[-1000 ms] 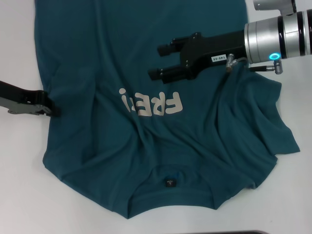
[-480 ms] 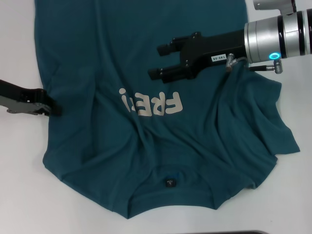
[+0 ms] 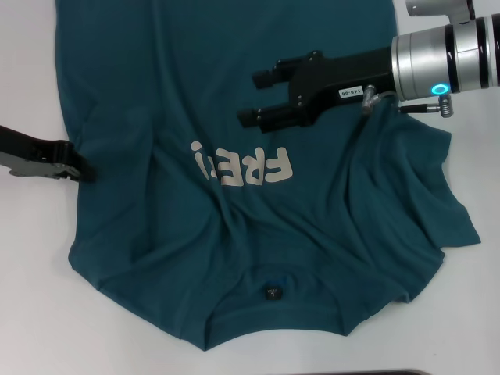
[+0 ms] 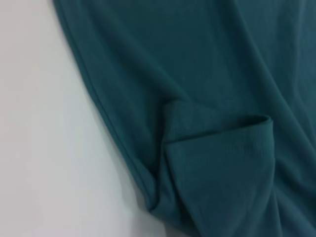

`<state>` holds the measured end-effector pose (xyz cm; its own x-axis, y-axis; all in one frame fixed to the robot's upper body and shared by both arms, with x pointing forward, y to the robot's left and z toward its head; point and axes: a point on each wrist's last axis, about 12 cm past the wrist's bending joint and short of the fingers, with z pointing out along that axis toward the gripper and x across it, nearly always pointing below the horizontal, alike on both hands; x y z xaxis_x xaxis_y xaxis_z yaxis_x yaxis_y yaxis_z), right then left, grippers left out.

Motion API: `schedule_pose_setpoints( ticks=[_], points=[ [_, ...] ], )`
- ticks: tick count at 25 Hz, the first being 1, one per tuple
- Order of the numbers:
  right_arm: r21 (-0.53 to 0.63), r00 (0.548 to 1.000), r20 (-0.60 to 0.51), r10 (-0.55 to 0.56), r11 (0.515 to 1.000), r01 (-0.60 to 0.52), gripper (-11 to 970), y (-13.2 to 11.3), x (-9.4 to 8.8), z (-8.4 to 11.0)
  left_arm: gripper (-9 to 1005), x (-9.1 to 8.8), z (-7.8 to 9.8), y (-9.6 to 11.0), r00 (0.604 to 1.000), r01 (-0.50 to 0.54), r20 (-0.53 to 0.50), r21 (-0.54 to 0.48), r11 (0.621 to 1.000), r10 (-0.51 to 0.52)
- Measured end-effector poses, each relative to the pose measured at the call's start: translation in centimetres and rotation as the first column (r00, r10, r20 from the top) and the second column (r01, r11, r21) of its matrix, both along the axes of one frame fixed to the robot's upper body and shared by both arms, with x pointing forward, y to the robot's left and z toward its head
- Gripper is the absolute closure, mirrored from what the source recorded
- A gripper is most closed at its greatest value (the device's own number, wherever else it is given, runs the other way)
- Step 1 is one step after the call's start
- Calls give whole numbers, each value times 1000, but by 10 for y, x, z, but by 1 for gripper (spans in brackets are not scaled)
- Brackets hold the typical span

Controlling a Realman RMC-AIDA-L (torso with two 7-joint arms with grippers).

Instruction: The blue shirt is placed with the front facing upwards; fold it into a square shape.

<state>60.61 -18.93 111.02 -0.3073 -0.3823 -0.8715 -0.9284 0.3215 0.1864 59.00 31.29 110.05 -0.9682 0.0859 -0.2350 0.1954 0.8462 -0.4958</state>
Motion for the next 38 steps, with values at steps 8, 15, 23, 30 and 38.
schedule_pose_setpoints(
  ticks=[8,15,23,30,38],
  points=[
    [0,1000,1,1,1000,-1,145,0,0,0,931,1,1,2,1000,-10,-2,-3,1000,10],
    [-1,1000,1,-2,1000,2,145,-1,0,0,995,0,7,0,1000,3,-6,-29,1000,-3],
    [-5,1000,3,-9,1000,9,145,-2,1,0,992,2,26,-14,998,61,16,-59,996,-60],
    [-6,1000,2,-15,1000,15,144,-3,1,-1,989,6,44,-24,994,103,38,-62,993,-101],
    [-4,1000,-11,-23,1000,23,144,-4,0,-3,986,10,53,-41,987,160,38,-71,985,-158]
  ],
)
